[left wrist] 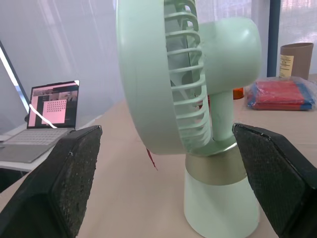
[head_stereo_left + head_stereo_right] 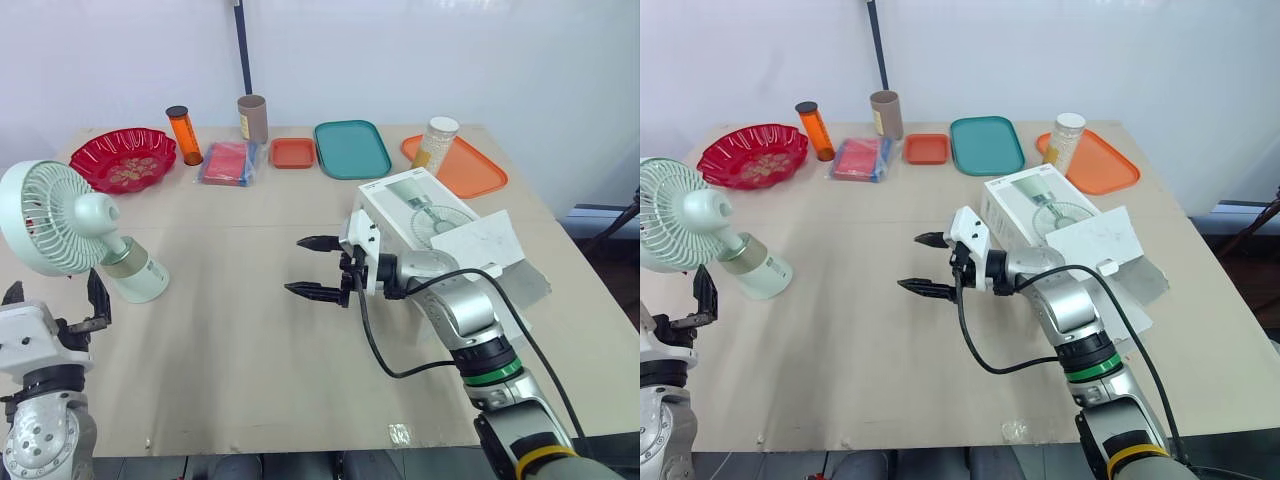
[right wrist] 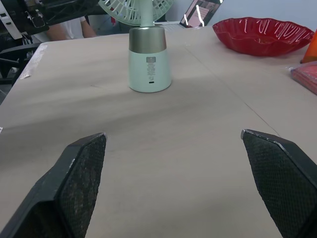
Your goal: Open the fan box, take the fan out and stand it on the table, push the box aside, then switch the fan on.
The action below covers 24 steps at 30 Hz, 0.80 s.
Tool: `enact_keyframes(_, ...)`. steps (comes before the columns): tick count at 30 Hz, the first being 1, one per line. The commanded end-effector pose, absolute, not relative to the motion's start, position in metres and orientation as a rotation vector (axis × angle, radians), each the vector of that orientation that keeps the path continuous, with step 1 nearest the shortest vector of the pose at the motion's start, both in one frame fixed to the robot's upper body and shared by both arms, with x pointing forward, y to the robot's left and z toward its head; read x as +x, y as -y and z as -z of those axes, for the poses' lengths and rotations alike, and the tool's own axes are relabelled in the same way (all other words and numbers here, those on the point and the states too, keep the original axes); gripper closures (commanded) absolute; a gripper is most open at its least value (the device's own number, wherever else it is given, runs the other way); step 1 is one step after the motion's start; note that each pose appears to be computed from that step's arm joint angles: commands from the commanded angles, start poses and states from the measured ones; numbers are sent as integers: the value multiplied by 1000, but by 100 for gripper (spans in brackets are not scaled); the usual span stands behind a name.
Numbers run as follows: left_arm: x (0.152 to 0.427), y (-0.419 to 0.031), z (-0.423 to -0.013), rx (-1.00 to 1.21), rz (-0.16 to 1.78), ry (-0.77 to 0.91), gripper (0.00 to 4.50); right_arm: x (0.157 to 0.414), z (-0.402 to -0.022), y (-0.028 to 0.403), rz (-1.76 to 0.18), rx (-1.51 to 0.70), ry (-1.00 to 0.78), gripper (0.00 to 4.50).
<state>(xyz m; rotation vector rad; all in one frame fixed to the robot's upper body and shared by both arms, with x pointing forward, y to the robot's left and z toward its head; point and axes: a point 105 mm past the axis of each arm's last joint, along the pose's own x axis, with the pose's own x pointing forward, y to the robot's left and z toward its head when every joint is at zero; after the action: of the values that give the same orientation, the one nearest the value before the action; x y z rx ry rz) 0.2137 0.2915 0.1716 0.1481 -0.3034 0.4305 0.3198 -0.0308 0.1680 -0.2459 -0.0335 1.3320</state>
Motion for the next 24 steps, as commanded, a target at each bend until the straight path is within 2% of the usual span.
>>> enact_keyframes(1, 210, -297, -191, 187, -468, 371, 0, 318, -179, 28, -1347, -265, 86, 5)
enact_keyframes(12, 230, -309, -196, 176, -481, 368, 0, 319, -178, 27, -1339, -276, 86, 5)
enact_keyframes(23, 248, -308, -191, 142, -388, 340, 0, 318, -178, 30, -1323, -283, 89, 5)
enact_keyframes(24, 248, -309, -190, 130, -389, 338, 26, 318, -178, 30, -1323, -284, 90, 2)
